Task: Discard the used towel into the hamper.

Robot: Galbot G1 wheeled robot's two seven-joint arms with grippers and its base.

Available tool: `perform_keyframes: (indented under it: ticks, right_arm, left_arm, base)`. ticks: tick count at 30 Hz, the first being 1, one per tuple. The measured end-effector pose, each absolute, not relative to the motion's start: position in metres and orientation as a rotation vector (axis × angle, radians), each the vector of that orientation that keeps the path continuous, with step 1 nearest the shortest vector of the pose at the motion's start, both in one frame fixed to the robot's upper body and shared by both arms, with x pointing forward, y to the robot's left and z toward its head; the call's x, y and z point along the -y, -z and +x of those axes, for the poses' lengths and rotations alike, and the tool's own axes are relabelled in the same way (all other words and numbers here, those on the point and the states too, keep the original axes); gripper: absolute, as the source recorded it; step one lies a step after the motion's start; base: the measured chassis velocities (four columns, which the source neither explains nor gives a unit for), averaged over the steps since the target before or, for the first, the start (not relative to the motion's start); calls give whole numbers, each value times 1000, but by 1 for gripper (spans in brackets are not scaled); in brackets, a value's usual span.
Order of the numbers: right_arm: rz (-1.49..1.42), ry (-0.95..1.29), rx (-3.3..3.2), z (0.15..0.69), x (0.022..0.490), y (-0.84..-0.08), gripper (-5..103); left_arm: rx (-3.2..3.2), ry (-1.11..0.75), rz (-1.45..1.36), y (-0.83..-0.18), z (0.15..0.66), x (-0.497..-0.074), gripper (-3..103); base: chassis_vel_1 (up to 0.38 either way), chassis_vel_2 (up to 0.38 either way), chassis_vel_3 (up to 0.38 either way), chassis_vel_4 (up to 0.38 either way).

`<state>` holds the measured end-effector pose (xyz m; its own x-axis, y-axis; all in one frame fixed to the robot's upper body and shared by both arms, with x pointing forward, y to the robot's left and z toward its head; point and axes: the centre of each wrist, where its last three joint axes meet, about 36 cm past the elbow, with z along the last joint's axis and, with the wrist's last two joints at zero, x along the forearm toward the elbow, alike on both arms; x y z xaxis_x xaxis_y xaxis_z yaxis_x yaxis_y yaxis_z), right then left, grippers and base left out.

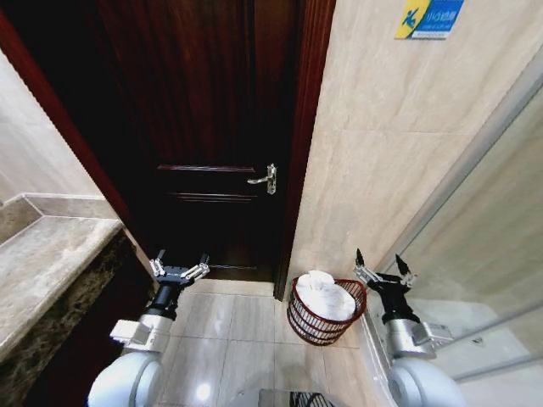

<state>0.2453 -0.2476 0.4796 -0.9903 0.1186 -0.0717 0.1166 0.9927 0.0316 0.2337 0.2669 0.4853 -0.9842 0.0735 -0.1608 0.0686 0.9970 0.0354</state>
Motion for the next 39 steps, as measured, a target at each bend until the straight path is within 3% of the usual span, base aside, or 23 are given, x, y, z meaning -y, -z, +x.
perform_keyframes:
  ticks: [39]
  right_arm:
    - [168,-56,-3084,239,244,-488,100]
  left_arm:
    - [-2954,-38,97,-484,231,-268,100]
  base:
    - [1,-1,-1,1]
